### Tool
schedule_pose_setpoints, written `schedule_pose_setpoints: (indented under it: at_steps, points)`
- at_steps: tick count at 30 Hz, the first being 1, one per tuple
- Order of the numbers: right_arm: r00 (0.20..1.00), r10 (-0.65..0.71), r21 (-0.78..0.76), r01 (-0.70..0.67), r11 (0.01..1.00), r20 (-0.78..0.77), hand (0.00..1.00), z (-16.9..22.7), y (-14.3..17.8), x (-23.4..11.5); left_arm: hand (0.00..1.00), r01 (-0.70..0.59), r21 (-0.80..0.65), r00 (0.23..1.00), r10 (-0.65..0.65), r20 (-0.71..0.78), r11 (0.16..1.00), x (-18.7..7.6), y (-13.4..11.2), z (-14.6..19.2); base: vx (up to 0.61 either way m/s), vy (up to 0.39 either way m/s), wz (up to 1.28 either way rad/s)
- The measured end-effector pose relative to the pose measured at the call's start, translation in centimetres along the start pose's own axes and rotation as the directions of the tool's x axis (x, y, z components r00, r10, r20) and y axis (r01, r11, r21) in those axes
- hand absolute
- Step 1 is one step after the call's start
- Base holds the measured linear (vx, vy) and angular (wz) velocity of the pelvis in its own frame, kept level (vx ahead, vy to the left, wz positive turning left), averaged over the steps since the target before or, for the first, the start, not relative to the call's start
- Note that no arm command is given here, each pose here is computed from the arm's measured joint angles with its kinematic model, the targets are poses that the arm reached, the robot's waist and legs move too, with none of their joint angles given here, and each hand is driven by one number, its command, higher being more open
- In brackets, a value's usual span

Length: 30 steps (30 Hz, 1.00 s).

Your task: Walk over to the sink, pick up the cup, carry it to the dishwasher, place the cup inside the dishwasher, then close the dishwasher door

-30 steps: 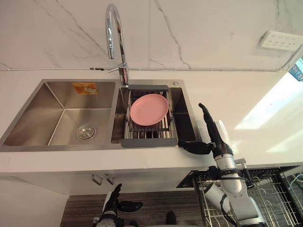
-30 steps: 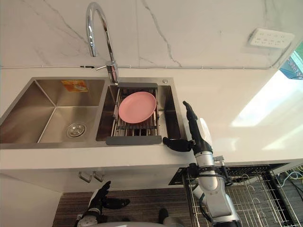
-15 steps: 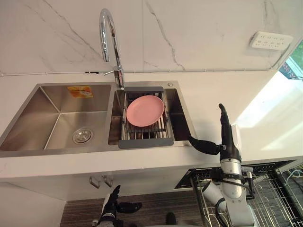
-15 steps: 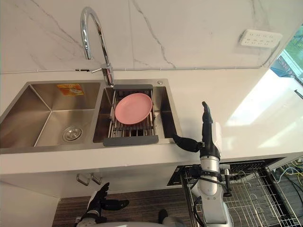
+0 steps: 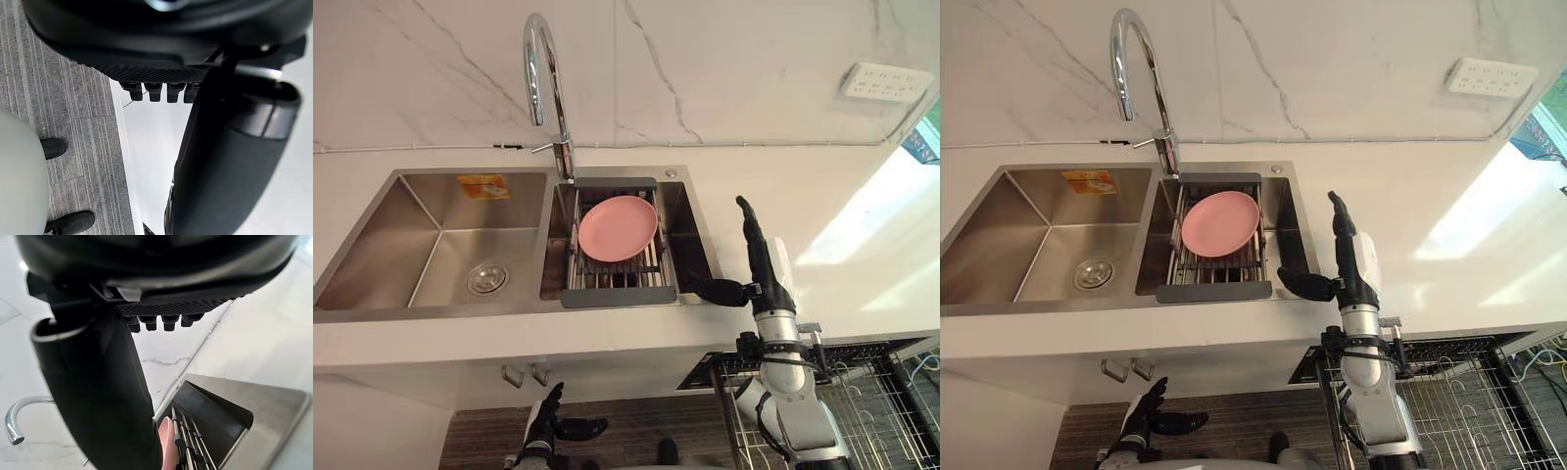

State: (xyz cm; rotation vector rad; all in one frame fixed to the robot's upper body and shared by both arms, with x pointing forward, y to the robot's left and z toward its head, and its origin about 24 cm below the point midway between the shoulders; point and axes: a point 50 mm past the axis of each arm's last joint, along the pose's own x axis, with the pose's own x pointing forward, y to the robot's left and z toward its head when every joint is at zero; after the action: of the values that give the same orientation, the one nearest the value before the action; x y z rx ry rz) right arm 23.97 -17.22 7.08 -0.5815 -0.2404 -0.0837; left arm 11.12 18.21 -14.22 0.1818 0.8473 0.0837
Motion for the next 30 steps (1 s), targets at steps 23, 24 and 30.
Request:
schedule_pose_setpoints:
  at_steps: [23, 24, 30]
  points:
    - [0.981, 0.156, -0.314, -0.114, 0.943, 0.112, 1.00, 0.8, 0.9, 5.6, 1.00, 0.006, -0.023, 0.999, -0.005, 0.040, 1.000, 0.1, -0.3, 1.0, 0.00, -0.004, 0.06]
    - [0.980, 0.161, -0.321, -0.117, 0.940, 0.113, 1.00, 0.8, 1.0, 5.7, 1.00, 0.005, -0.026, 0.999, -0.004, 0.043, 1.000, 0.1, -0.2, 1.0, -0.04, -0.001, 0.06]
    - [0.976, 0.196, -0.382, -0.145, 0.913, 0.098, 1.00, 0.4, 1.7, 6.3, 1.00, 0.001, -0.036, 0.998, 0.001, 0.060, 0.999, 0.1, -0.2, 1.3, -0.02, 0.002, 0.05]
